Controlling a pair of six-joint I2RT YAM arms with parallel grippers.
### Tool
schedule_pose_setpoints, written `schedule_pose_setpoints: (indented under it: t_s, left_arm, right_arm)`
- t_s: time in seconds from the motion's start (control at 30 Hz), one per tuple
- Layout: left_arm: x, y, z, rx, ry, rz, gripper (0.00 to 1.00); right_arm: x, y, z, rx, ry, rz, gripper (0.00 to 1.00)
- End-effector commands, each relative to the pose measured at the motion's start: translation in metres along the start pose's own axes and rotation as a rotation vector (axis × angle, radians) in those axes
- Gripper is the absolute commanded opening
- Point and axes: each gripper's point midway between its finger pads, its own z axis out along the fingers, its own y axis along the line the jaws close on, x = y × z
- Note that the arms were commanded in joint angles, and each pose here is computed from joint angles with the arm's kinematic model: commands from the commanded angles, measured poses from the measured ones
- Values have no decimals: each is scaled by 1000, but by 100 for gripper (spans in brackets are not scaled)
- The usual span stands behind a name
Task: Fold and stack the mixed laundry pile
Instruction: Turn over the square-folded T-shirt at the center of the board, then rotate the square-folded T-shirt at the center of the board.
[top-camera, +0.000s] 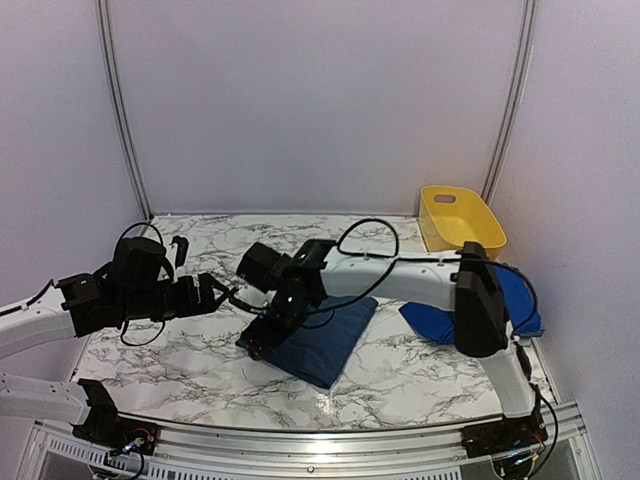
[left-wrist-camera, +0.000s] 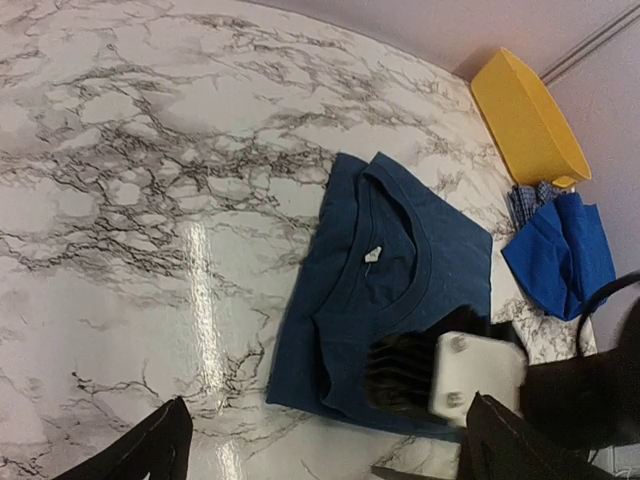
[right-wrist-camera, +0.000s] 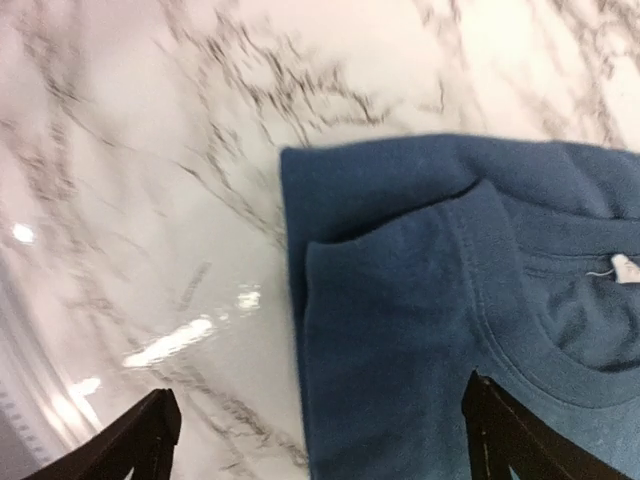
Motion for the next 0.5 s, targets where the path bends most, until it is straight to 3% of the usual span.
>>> schedule_pose_setpoints:
  t_s: [0.0,0.1,0.23,0.4,0.47]
  left_arm:
    - [22,-31,10,91,83,70,99]
    - [34,-58,21,121,119,130,99]
    - [60,-96,48,157,198,161,99]
    - [95,-137,89,186,292,169,96]
    - [107,-135,106,155,329,143,94]
  right_arm:
    - [-62,-3,-136,-254,-373,45,98]
    - [-50,-67,-159,-288,-482,160,99]
    - [-21,-140,-138,-310,-483,320,95]
    - [6,-162,-92,-335,-389,339,88]
    - [20,-163,-69,-348,-343,354,85]
